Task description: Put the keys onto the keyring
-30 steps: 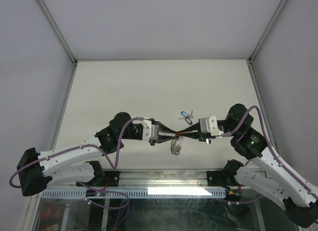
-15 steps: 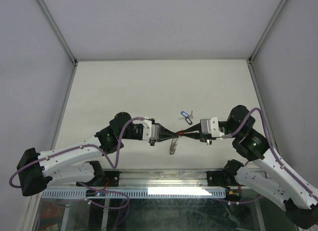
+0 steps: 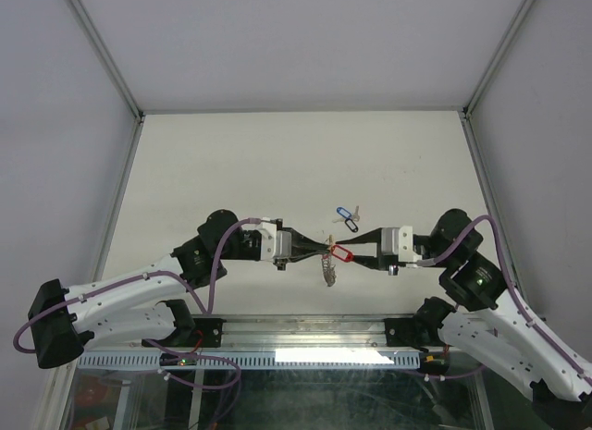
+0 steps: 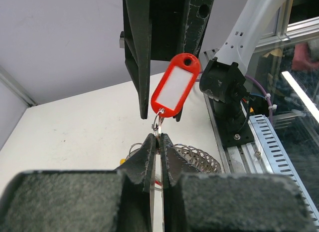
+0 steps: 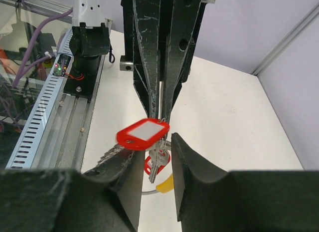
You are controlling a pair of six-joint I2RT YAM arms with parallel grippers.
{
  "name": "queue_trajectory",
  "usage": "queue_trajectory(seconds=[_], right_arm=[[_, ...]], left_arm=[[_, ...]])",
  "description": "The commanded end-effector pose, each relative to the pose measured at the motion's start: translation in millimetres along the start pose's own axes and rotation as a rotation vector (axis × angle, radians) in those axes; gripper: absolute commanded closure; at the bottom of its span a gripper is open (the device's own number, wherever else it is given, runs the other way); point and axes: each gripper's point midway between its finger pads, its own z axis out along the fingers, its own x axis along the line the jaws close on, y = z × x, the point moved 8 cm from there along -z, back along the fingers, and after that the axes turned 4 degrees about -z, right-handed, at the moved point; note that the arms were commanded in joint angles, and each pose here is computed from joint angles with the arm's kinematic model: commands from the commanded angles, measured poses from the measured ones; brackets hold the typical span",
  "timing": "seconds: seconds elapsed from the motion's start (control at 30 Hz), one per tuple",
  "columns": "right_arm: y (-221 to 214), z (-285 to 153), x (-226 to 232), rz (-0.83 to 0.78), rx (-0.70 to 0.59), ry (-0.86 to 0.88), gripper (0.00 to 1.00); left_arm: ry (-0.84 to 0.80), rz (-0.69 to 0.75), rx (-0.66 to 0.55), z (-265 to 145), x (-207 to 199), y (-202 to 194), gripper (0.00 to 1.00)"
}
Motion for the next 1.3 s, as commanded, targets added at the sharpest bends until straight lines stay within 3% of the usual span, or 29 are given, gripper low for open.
queue_trajectory(seconds=[0.0, 0.3, 0.43, 0.47, 0.57, 0.7, 0.77, 1.27], right_arm=[[0.2, -1.5, -3.1, -0.001, 0.004, -0.045, 0.70], [-7.0, 4.7, -6.2, 0.006, 0.015, -0.036, 0.73], [-6.8, 5.3, -6.1, 0.010, 0.014, -0.029, 0.98], [-6.5, 5.0, -6.1, 0.010, 0.015, -0.029, 1.00], [-4.7, 3.4, -6.5, 0.007, 0.019, -0.039, 1.00], [-0.1, -0.3, -5.8, -0.002, 0.026, -0.038, 1.00], [4.1, -2.3, -5.4, -0.015, 0.020, -0.035, 1.00], [21.0, -6.2, -5.4, -0.050, -0.024, -0.018, 1.00]], left_arm=[[0.006, 0.049, -0.075, -0.2, 0.8, 19.6, 1.00], [0.001, 0.053, -0.077, -0.3, 0.5, 21.2, 1.00], [0.008, 0.055, -0.074, -1.4, 0.6, 21.0, 1.00], [0.010, 0.055, -0.073, -1.6, 0.8, 20.9, 1.00], [0.026, 0.051, -0.070, -2.5, 1.7, 20.6, 1.00], [0.008, 0.061, -0.063, -5.6, -1.7, 19.2, 0.71], [0.005, 0.066, -0.056, -8.2, -3.3, 17.9, 0.65], [0.000, 0.051, 0.012, -7.7, -3.6, 2.1, 0.71]])
